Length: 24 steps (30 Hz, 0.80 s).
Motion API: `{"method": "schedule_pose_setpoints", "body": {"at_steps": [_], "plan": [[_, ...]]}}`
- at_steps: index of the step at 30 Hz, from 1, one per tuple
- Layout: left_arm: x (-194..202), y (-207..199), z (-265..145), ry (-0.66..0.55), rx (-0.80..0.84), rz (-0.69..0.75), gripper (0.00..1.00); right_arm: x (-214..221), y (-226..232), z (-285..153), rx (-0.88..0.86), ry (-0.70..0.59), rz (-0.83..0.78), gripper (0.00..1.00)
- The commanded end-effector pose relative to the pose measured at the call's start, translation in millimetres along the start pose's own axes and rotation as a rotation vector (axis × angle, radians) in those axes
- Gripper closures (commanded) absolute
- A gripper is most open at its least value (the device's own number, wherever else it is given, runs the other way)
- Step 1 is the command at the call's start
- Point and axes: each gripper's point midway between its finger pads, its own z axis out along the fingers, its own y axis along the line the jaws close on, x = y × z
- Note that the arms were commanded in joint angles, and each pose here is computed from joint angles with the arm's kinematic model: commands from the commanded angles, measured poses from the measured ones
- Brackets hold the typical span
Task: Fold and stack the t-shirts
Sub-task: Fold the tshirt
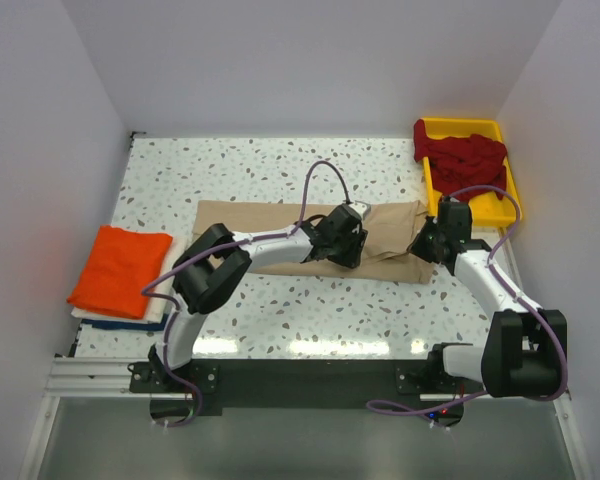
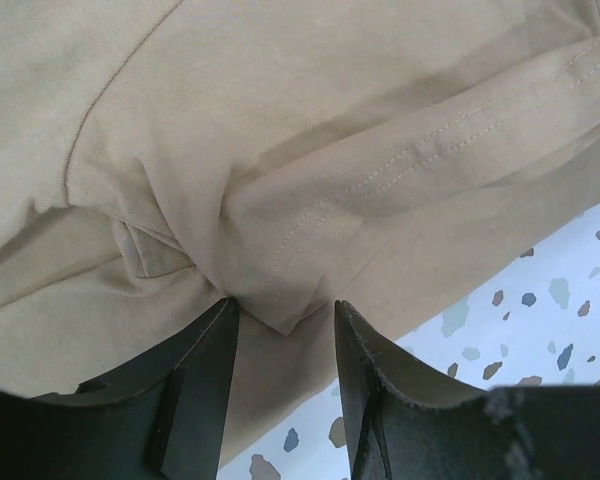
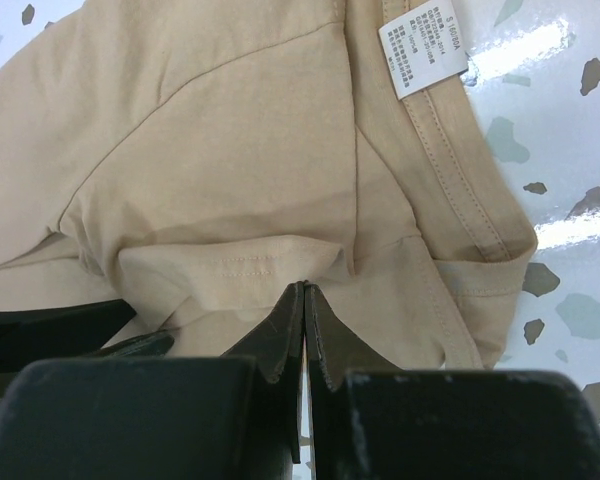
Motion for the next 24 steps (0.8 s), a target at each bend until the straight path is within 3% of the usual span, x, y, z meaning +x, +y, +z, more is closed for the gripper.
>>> {"method": "schedule_pose_setpoints", "body": {"at_steps": [1,7,20,24], "plan": [[-7.7,-7.3,1.3,-0.024,0.022,-0.019,0.51,0.3,3.8,1.5,-0.026,0.000,-0.010,1.00],[-12.2,-11.1,1.5,-0.038,0.042,-0.019,0.55,0.5,3.8,1.8,-0.029,-0.001,-0.008,1.00],[-18.8,-11.2,-0.4,-0.054,0.033,-0.015,0.88,1.1,2.7,0.2,-0.023,0.002,-0.014,1.00],[-24.7,-10.8,-7.4,-0.068,0.033,-0.018,0.95,1.3,2.7,-0.4,-0.024,0.004,-0.018,1.00]]}}
